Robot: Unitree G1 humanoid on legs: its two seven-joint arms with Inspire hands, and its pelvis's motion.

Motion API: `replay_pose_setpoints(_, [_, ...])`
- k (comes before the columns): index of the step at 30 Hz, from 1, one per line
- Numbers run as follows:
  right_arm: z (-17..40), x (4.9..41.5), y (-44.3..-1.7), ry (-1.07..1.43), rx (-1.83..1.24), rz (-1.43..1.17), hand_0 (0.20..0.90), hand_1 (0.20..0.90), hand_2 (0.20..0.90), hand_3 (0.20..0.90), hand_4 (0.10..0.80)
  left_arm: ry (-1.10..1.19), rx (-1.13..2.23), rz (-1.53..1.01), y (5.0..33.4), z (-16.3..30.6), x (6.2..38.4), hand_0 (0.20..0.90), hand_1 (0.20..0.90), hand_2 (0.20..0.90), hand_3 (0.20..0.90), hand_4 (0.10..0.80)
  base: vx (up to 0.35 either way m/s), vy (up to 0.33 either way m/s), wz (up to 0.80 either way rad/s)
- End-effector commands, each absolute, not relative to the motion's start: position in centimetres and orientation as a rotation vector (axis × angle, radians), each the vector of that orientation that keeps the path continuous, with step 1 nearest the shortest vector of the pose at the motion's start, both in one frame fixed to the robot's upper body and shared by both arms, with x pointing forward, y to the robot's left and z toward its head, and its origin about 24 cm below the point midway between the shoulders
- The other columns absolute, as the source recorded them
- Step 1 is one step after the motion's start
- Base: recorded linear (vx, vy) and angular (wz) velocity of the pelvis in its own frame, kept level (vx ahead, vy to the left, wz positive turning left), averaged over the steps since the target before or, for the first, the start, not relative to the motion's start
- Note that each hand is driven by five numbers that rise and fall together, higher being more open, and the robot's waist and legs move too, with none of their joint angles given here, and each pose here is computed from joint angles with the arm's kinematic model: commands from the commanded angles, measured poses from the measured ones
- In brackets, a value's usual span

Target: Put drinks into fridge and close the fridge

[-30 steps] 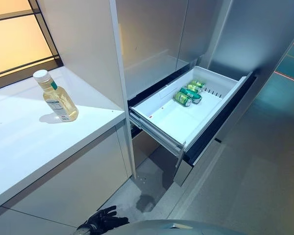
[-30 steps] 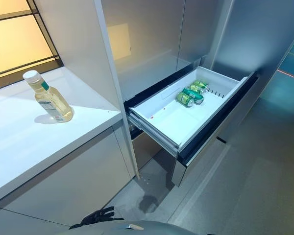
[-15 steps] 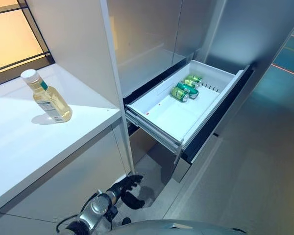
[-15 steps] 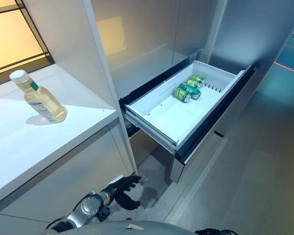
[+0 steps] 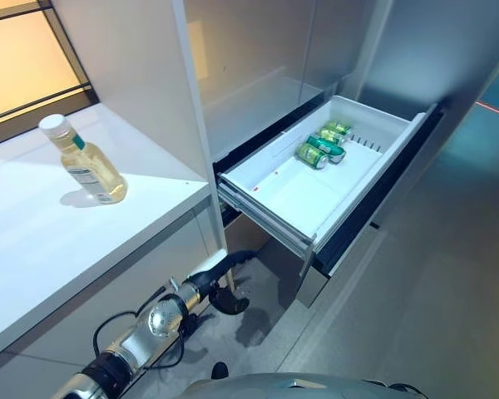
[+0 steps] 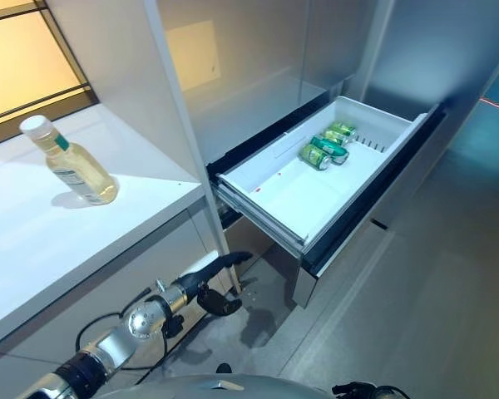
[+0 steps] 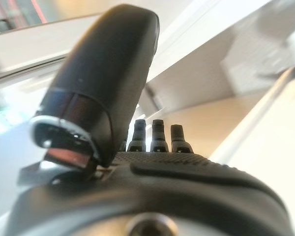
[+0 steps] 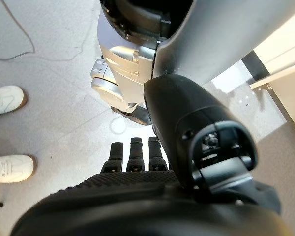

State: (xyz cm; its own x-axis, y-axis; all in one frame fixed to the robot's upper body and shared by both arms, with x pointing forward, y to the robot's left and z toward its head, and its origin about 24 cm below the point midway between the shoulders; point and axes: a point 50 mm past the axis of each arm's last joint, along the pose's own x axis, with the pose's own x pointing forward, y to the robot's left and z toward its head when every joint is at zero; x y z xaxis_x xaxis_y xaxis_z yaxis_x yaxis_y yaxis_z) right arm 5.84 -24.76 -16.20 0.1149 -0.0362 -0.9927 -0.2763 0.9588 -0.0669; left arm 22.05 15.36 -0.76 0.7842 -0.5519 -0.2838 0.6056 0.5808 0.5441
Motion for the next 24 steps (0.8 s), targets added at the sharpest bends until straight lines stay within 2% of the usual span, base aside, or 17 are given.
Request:
replay_pose_setpoints(1, [-16.4, 7.7, -22.5, 1.370, -0.166, 0.188, 0.900, 0.900, 0.900, 0.900, 0.800, -0.233, 0.501, -0.651, 14.2, 7.1, 25.1, 0.900, 0.900, 0.900, 0.900, 0.800, -0.012, -0.015, 0.12])
replay_pose_setpoints(11, [-16.5, 7.0, -22.5, 1.368, -0.139, 0.163, 0.900, 0.900, 0.900, 0.900, 0.800, -0.484, 0.185, -0.726, 14.6, 13.6, 24.0, 0.900, 0.900, 0.900, 0.900, 0.800, -0.001, -0.006, 0.05])
replay_pose_setpoints(24, [-16.6, 6.2, -22.5, 1.358, -0.095, 0.141, 0.900, 0.900, 0.900, 0.900, 0.800, -0.857, -0.058, -0.500, 18.9, 19.5, 22.8, 0.900, 0.900, 0.900, 0.900, 0.800, 0.000, 0.000, 0.00])
